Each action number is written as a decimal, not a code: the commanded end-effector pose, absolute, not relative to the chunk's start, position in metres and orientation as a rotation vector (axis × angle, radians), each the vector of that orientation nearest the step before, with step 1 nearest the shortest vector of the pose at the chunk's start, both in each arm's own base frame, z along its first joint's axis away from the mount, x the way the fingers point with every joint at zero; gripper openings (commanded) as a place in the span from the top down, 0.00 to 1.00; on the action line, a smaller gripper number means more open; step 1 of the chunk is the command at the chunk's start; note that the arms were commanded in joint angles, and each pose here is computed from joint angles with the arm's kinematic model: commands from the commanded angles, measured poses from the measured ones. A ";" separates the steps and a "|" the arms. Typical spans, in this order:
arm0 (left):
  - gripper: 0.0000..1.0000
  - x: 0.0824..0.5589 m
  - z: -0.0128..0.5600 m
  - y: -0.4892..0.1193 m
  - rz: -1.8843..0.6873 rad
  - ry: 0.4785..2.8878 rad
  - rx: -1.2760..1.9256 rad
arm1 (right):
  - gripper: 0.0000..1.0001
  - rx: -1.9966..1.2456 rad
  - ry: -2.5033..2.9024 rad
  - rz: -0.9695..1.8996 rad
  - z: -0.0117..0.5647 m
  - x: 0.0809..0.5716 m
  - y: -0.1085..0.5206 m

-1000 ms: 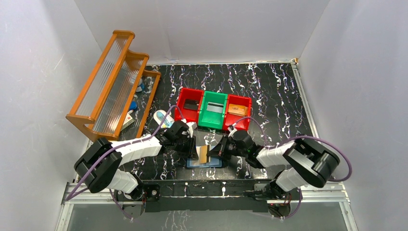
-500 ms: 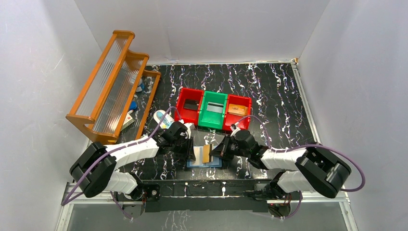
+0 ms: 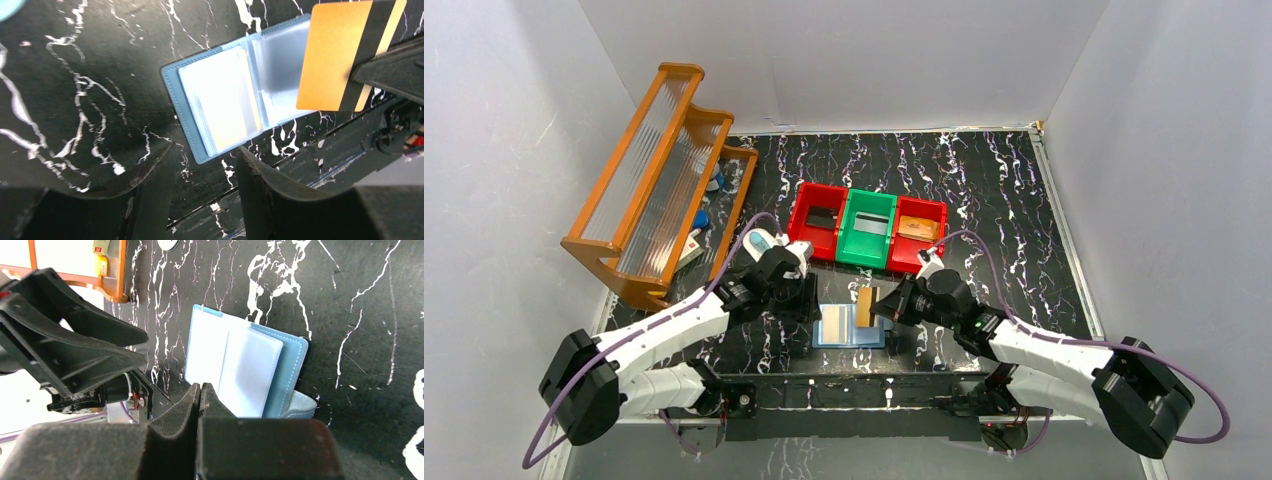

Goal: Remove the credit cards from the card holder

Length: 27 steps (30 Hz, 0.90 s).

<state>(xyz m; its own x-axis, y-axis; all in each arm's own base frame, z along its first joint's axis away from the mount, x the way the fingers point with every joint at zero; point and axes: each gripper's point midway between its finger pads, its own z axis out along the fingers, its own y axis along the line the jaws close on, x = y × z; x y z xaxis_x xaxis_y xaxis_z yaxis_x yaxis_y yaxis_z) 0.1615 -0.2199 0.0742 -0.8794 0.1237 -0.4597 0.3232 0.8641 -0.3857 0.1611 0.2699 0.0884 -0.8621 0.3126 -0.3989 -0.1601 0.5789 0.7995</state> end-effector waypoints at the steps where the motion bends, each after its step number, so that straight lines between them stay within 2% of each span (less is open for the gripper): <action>1: 0.51 0.178 0.105 -0.199 -0.489 2.514 0.316 | 1.00 0.062 2.214 1.200 0.111 0.173 0.270; 5: 0.40 0.187 0.124 -0.184 -0.409 2.445 0.305 | 1.00 0.048 2.185 1.148 0.115 0.178 0.263; 8: 0.27 0.192 0.139 -0.173 -0.349 2.397 0.311 | 1.00 0.013 2.165 1.087 0.116 0.182 0.257; 15: 0.06 0.197 0.143 -0.149 -0.229 2.333 0.322 | 1.00 -0.102 1.995 0.831 0.160 0.212 0.232; 18: 0.02 0.197 0.145 -0.150 -0.237 2.321 0.317 | 1.00 -0.147 1.922 0.625 0.175 0.229 0.208; 23: 0.02 0.199 0.142 -0.151 -0.220 2.332 0.333 | 1.00 -0.262 1.790 0.352 0.222 0.250 0.179; 27: 0.02 0.200 0.140 -0.151 -0.206 2.342 0.347 | 1.00 -0.416 1.710 0.074 0.232 0.266 0.157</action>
